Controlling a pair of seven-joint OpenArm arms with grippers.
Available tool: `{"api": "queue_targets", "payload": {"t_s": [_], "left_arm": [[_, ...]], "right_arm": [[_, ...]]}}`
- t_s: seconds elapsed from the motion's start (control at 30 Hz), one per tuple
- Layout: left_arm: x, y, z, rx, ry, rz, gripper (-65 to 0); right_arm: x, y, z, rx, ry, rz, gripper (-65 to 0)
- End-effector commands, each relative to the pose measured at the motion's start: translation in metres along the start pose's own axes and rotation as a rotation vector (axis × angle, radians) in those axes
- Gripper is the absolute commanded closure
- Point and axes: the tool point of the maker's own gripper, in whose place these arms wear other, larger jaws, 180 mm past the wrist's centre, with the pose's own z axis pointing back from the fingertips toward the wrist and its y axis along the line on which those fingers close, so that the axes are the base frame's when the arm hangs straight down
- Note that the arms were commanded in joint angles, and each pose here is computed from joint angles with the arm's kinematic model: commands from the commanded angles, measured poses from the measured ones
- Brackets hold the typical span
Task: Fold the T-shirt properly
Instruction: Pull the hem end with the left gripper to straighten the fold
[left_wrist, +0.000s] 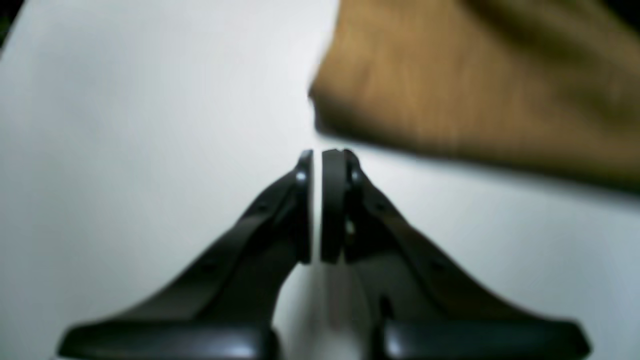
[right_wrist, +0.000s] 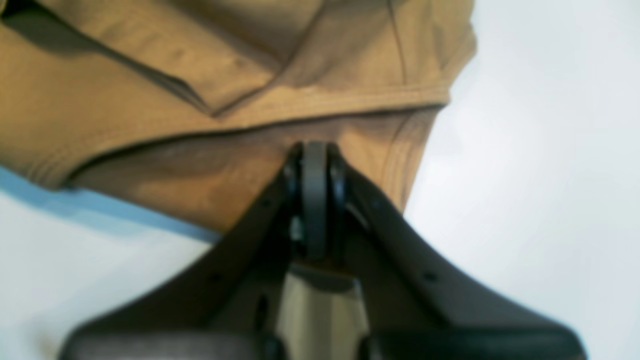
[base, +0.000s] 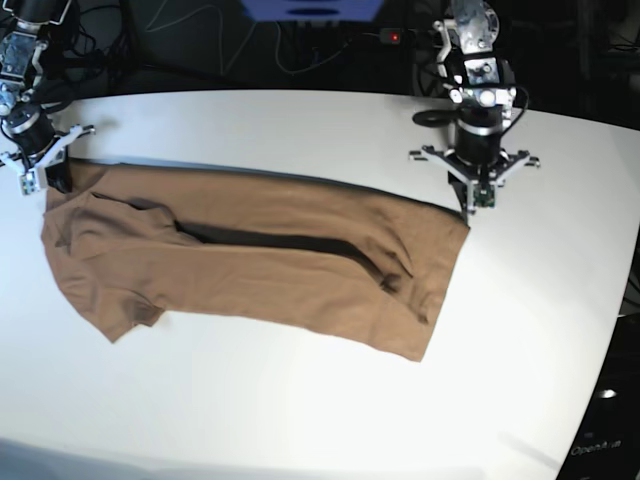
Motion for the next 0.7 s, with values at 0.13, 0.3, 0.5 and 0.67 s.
{"api": "queue_targets", "payload": {"t_s": [0.13,0.3,0.5,0.67], "left_arm": [[0.049,-0.005,-0.014,-0.009,-0.128,0.009,-2.6],[0.046,-0.033,-0.04,-0.075,-0.047,0.013,-2.7],[0.02,-0.047,-0.061,-0.113,0.059,0.02,-2.7],[-0.007,-0.048,-0.05,-0.116,0.122,0.018,-2.7]], "right_arm": [[-0.015,-0.002,0.002,0.008,0.083,0.039,-0.1],[-0.014,-0.001,0.002,0.009,0.081,0.041,-0.1],[-0.014,-0.002,0.002,0.008,0.081,0.042,-0.1],[-0.013,-0.003,0.002,0.007,0.082,0.045,-0.1]]}}
